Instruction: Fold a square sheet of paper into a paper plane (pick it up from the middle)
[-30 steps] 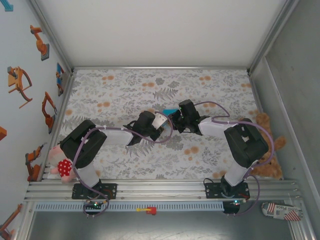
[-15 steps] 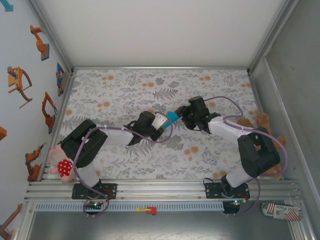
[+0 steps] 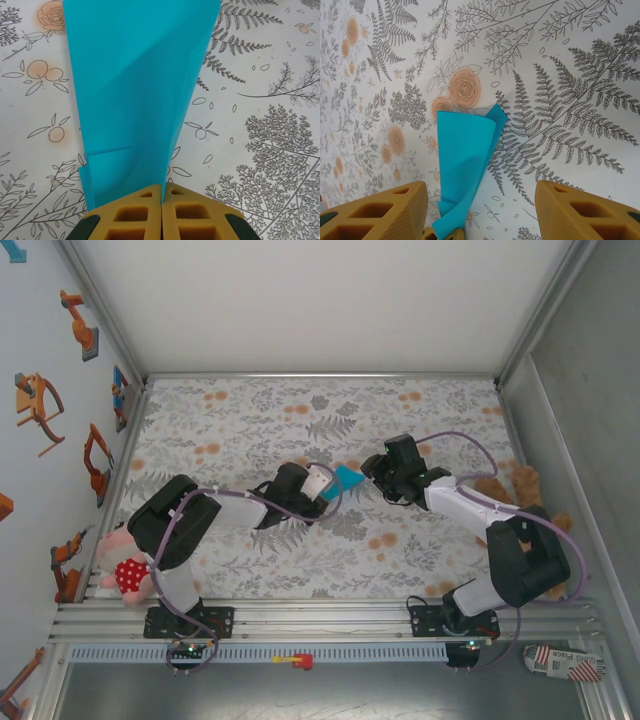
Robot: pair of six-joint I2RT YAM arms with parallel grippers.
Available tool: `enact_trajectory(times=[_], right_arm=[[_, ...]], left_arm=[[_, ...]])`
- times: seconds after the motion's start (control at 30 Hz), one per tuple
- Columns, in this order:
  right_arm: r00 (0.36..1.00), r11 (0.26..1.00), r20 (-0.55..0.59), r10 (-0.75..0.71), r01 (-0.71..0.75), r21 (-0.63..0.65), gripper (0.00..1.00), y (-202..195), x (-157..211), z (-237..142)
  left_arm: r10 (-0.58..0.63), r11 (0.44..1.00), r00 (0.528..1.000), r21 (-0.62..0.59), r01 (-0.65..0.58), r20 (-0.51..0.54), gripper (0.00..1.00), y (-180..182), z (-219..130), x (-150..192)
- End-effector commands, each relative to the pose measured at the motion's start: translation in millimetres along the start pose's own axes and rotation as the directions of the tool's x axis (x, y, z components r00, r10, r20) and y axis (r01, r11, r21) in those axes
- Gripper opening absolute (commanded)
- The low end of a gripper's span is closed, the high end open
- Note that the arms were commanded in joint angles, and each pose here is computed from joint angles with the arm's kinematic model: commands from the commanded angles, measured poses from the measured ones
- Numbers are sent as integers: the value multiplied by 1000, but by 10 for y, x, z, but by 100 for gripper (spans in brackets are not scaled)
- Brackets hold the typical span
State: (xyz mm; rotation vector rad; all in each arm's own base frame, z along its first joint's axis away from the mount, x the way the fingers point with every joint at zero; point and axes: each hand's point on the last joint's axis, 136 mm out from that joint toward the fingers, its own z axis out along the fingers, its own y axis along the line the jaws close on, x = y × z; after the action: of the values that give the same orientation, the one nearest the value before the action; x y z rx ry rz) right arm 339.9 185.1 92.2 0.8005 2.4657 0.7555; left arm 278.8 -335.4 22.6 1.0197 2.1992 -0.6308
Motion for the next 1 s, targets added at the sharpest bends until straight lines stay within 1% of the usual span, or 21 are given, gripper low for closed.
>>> enact_trajectory(times=[0.0, 0.2, 0.33, 0.43, 0.6, 0.83, 0.97], right_arm=[[999, 999, 29, -38, 37, 36, 57, -104, -49, -55], [987, 987, 16, -157, 157, 30, 56, -142, -9, -40], [965, 965, -7, -262, 262, -27, 56, -97, 68, 6], [950, 947, -16, -313, 310, -88, 57, -25, 128, 40], [939, 930, -32, -343, 334, -151, 58, 30, 200, 125], [923, 911, -86, -374, 349, -220, 57, 90, 331, 261], [911, 904, -120, -395, 362, -229, 57, 88, 394, 344]], left_arm=[[-65, 996, 998, 54, 66, -16, 8, -37, -13, -40], [-165, 983, 984, 71, 170, -70, 7, 3, -42, -80], [-261, 958, 955, 83, 274, -142, 5, 18, -35, -60], [-322, 934, 927, 99, 344, -191, 5, 0, -20, -51], [-387, 895, 889, 130, 426, -245, 4, -41, 12, -50], [-449, 854, 853, 153, 497, -264, 4, -41, 21, -95], [-501, 815, 821, 170, 554, -272, 4, -32, 46, -94]])
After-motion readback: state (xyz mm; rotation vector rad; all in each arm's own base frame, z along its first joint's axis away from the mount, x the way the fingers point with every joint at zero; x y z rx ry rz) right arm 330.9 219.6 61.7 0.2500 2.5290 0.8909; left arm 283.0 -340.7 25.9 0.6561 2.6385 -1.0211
